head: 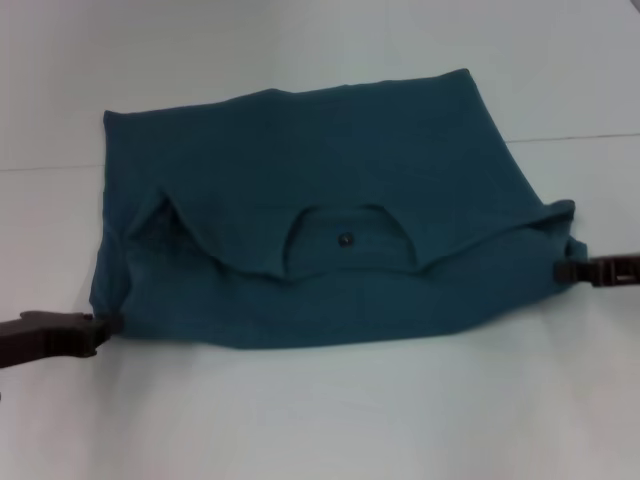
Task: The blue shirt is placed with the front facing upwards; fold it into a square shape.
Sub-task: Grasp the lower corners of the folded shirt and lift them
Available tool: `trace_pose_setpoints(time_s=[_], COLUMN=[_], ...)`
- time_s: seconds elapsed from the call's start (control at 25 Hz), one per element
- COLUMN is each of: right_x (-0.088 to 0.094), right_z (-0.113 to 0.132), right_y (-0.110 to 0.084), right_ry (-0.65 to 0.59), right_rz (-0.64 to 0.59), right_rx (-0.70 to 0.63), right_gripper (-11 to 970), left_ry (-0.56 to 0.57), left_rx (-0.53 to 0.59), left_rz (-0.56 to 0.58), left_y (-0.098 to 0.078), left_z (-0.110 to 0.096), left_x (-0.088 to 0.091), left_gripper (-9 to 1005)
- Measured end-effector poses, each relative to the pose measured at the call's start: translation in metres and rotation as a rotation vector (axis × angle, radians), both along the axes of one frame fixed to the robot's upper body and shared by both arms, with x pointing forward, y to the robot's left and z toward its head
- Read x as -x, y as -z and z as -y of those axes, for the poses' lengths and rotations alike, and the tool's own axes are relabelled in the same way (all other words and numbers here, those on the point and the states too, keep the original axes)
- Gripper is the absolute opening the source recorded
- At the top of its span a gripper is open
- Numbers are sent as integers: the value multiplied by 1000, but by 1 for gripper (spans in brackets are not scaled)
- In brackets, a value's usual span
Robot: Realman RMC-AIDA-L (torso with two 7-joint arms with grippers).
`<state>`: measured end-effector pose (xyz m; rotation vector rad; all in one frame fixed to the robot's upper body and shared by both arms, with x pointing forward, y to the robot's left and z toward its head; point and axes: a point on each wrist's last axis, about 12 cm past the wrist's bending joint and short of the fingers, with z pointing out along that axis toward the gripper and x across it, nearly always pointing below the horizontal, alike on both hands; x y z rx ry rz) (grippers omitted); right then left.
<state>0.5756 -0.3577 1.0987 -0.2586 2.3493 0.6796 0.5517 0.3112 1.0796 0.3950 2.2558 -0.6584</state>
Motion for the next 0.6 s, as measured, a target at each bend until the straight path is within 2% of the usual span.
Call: trace_pose_setpoints(time_s=[0.32,0.6], right_x=[33,65], right_z=[13,16], right_y=[8,19], right_ry=[-65,-146], right_rz=[-14,-25], right_rx=[-15,-61], right_gripper=[30,31], left_ry=[9,16], left_rx=[128,161], left_rz=[-48,-100], left_y=[-6,-5], left_z=[-19,-26], left_x=[22,34], left_gripper=[0,0])
